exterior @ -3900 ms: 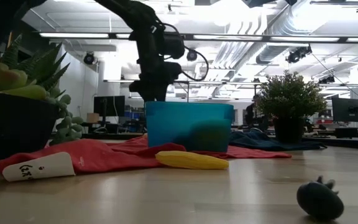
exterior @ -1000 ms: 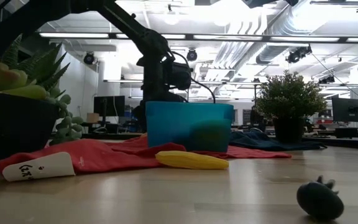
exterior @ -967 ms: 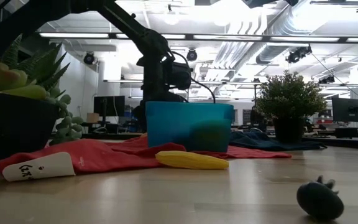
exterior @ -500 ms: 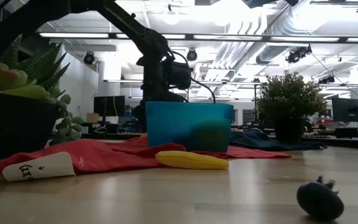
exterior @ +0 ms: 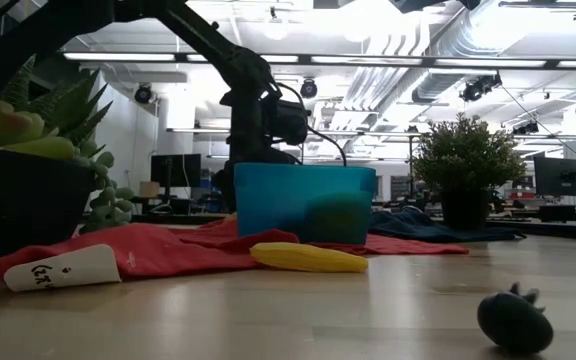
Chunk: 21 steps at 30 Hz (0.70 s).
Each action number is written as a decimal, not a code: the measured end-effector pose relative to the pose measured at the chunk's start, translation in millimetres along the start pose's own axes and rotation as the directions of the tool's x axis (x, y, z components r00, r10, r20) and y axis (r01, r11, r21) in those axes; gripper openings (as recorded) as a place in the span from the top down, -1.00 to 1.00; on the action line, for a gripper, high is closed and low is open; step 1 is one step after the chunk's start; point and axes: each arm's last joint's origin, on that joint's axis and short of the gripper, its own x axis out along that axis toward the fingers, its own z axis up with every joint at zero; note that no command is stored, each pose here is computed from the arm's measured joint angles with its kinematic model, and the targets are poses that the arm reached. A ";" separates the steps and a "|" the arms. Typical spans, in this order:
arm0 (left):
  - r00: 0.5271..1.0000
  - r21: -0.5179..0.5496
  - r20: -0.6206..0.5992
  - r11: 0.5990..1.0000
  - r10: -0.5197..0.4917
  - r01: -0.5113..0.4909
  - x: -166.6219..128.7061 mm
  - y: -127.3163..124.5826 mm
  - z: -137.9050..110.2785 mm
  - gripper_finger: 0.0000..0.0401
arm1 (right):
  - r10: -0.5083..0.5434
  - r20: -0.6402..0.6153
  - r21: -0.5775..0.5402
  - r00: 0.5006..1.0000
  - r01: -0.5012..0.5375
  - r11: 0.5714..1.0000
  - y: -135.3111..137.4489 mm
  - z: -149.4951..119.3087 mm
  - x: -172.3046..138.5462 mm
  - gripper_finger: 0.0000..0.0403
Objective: Pick and placing Produce into tupperware
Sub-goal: Put the croissant into the blue bin
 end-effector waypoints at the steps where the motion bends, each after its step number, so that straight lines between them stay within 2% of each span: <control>1: 1.000 0.000 0.000 1.000 0.000 0.000 0.0 0.0 0.0 0.00 | 0.000 0.000 0.000 1.000 0.000 1.000 0.0 0.0 0.0 0.36; 17: 0.998 0.026 -0.058 1.000 0.009 -0.008 -3.4 0.0 -2.7 0.03 | 0.000 0.000 -0.004 1.000 0.000 1.000 0.0 0.0 0.0 0.36; 21: 1.000 0.034 -0.006 0.999 0.007 -0.007 -18.2 -2.2 6.2 0.02 | 0.000 0.000 -0.004 1.000 0.000 1.000 0.0 0.0 0.0 0.36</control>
